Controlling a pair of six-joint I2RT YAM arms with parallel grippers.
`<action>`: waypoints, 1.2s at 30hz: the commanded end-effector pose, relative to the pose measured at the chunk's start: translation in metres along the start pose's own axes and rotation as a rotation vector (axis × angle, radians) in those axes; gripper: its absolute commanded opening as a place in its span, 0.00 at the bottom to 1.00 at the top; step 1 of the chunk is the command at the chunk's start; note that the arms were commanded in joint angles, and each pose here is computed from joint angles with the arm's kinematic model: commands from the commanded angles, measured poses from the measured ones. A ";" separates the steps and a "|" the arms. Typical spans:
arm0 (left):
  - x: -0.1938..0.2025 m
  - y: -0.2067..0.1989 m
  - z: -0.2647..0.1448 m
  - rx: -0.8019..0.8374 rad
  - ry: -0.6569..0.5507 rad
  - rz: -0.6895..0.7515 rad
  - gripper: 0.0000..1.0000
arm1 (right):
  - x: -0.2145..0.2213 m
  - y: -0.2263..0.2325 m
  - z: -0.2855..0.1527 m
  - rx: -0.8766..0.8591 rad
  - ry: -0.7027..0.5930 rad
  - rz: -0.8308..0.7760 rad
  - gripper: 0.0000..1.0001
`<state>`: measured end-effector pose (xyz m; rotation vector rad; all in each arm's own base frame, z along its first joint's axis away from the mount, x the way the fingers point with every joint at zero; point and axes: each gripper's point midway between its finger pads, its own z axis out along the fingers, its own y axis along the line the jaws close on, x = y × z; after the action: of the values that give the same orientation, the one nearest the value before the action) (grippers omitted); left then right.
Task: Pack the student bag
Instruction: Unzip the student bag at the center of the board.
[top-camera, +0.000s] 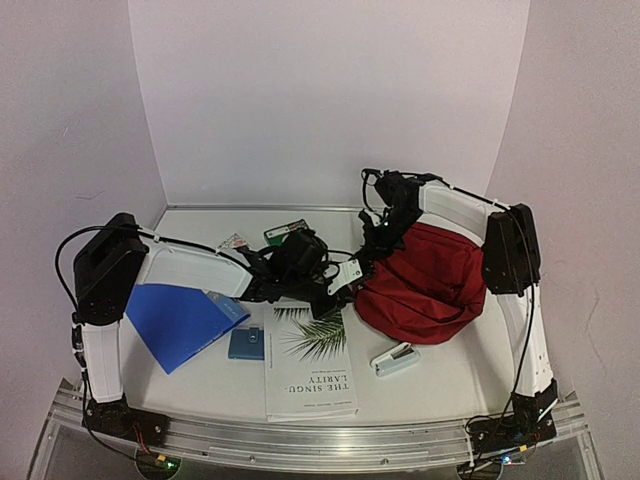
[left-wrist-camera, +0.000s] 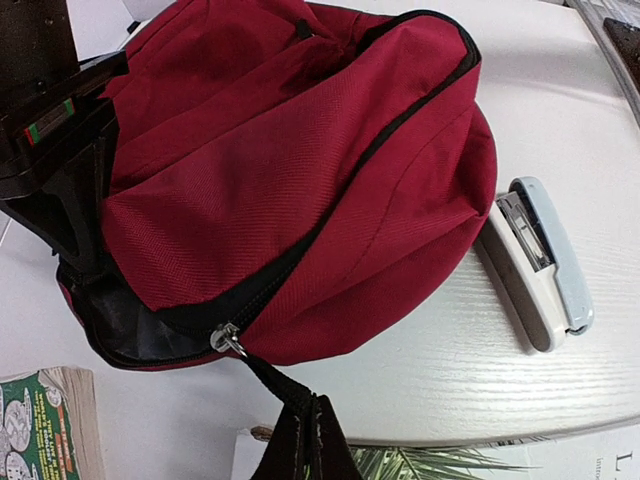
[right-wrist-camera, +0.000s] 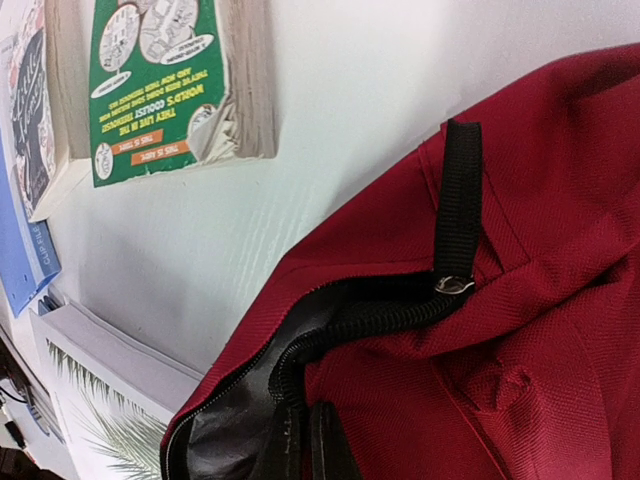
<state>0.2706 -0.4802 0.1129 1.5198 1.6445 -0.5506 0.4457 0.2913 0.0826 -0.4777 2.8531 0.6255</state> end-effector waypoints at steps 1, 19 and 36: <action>-0.016 -0.046 -0.020 0.147 -0.025 0.028 0.00 | -0.057 -0.049 -0.031 0.092 -0.212 0.071 0.00; 0.004 0.017 -0.009 -0.136 0.040 -0.049 0.00 | -0.110 -0.052 -0.140 -0.039 -0.475 0.089 0.70; -0.003 0.031 -0.003 -0.162 0.003 -0.051 0.00 | 0.016 0.059 -0.039 -0.005 -0.045 -0.287 0.83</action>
<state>0.2921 -0.4621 0.0990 1.4133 1.7452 -0.4005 0.4141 0.3216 0.1473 -0.7355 2.6400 0.6854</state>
